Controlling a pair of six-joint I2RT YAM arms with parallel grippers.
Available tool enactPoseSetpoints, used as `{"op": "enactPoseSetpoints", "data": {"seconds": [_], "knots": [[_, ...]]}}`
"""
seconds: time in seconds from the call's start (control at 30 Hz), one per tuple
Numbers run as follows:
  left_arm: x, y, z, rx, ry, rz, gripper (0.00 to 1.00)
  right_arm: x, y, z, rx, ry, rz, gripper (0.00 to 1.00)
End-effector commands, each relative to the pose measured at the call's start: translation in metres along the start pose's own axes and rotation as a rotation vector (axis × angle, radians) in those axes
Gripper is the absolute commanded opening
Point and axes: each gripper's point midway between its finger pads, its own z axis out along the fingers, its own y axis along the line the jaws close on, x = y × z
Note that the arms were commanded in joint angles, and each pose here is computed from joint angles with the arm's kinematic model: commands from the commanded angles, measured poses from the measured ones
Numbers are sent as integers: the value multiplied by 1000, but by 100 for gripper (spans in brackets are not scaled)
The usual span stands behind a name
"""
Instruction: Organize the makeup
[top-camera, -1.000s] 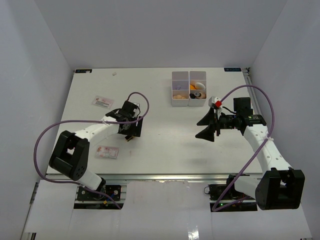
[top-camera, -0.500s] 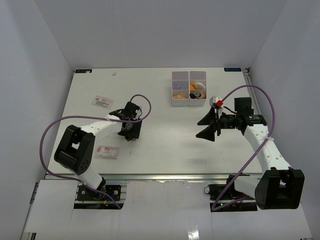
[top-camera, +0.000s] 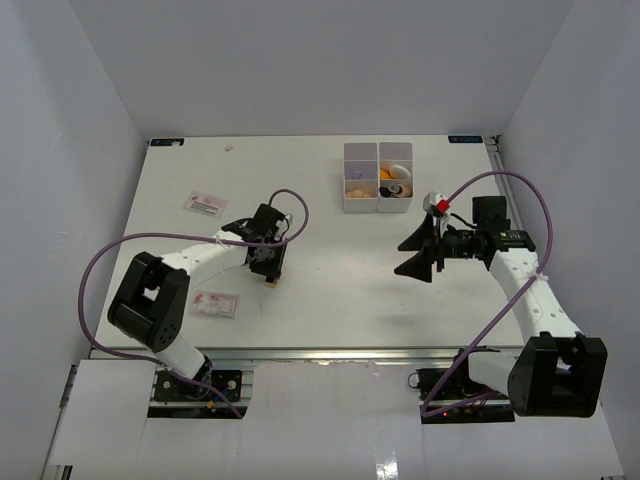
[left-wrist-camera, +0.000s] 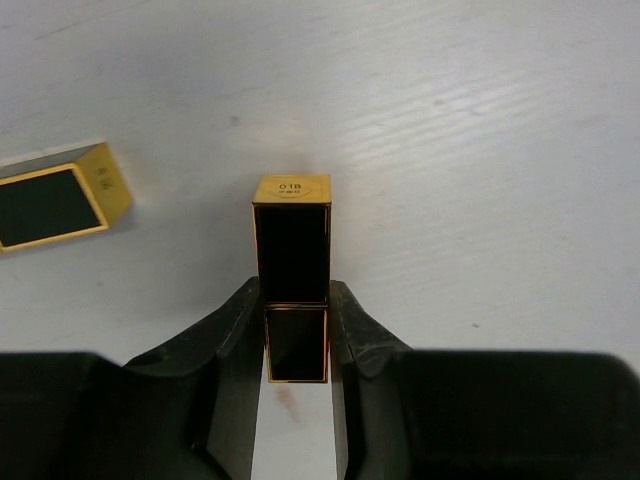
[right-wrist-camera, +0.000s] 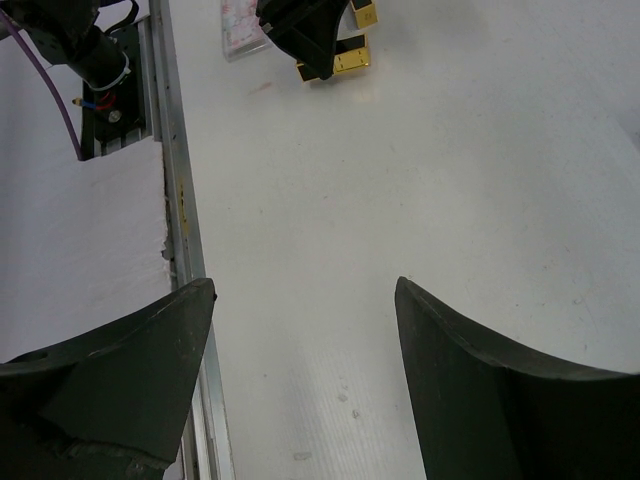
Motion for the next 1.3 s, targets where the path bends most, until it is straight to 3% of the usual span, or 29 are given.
{"op": "enactPoseSetpoints", "data": {"seconds": [0.0, 0.2, 0.5, 0.87, 1.27], "knots": [[-46, -66, -46, 268, -174, 15, 10, -1, -1, 1, -16, -19, 25, 79], [-70, -157, -83, 568, -323, 76, 3, -7, -9, 3, -16, -19, 135, 79], [-110, -232, -104, 810, -537, 20, 1, -32, -14, 7, -122, -72, 365, 86], [-141, -274, -126, 968, -650, 11, 1, -35, -34, 12, -127, -67, 450, 94], [-142, -288, -126, 947, -681, 32, 1, -48, -77, 16, 77, -80, 509, 84]]}}
